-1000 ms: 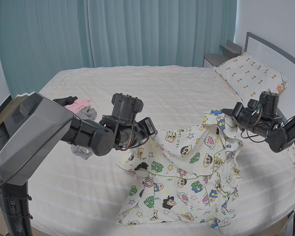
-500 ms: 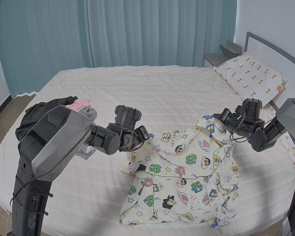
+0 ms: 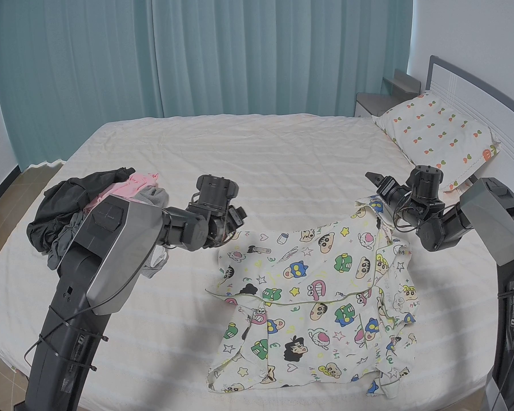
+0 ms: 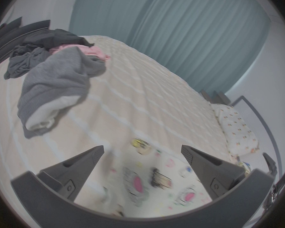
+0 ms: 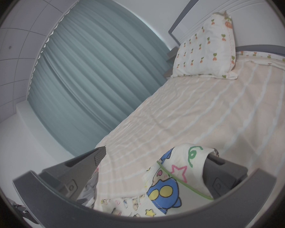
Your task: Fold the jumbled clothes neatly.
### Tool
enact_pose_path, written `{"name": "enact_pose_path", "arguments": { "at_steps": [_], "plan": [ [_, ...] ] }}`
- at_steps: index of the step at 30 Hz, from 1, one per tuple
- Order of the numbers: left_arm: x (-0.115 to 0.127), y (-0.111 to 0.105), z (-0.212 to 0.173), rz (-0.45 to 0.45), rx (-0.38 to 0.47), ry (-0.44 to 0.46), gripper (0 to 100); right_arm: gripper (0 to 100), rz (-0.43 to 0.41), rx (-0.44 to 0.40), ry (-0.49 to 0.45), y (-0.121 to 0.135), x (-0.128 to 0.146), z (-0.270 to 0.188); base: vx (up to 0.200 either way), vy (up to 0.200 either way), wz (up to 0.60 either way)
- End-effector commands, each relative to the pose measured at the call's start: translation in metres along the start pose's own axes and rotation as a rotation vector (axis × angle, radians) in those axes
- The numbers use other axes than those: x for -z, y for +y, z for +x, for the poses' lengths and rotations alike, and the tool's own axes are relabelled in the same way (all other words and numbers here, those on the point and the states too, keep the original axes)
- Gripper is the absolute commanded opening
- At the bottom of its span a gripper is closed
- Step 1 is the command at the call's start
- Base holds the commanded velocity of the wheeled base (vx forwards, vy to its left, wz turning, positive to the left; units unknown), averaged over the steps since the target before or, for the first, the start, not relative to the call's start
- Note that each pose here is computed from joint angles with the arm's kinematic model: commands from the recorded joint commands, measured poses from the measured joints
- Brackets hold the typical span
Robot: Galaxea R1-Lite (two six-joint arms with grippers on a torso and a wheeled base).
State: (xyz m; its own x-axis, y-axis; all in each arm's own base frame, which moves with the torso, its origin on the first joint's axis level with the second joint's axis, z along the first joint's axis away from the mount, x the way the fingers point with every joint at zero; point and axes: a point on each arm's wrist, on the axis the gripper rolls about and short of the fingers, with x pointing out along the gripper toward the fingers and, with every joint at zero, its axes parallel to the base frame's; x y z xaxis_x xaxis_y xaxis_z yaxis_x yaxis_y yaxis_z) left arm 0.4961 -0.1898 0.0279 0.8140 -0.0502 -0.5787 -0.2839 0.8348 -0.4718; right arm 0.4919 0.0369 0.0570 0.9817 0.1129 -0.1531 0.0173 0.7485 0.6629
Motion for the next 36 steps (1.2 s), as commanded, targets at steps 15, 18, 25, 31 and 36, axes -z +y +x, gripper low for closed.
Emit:
{"name": "enact_pose_path", "arguments": {
  "at_steps": [15, 18, 25, 31, 36],
  "plan": [
    [-0.076, 0.008, -0.065, -0.181, 0.07, 0.131, 100, 100, 0.215, 0.207, 0.189, -0.036, -0.024, -0.007, 0.0, 0.0, 0.0],
    [-0.073, 0.019, -0.086, -0.187, 0.118, 0.198, 100, 100, 0.237, 0.233, 0.213, -0.04, -0.031, -0.009, 0.0, 0.0, 0.0],
    [-0.057, 0.044, -0.121, -0.193, 0.25, 0.203, 100, 100, 0.361, 0.235, 0.162, -0.036, -0.05, -0.015, 0.0, 0.0, 0.0],
    [-0.039, 0.064, -0.148, -0.195, 0.299, 0.327, 100, 100, 0.347, 0.238, 0.288, -0.04, -0.054, -0.043, 0.0, 0.0, 0.0],
    [-0.028, 0.071, -0.167, -0.21, 0.346, 0.394, 100, 100, 0.278, 0.208, 0.237, -0.036, -0.067, -0.047, 0.0, 0.0, 0.0]
  ]
}}
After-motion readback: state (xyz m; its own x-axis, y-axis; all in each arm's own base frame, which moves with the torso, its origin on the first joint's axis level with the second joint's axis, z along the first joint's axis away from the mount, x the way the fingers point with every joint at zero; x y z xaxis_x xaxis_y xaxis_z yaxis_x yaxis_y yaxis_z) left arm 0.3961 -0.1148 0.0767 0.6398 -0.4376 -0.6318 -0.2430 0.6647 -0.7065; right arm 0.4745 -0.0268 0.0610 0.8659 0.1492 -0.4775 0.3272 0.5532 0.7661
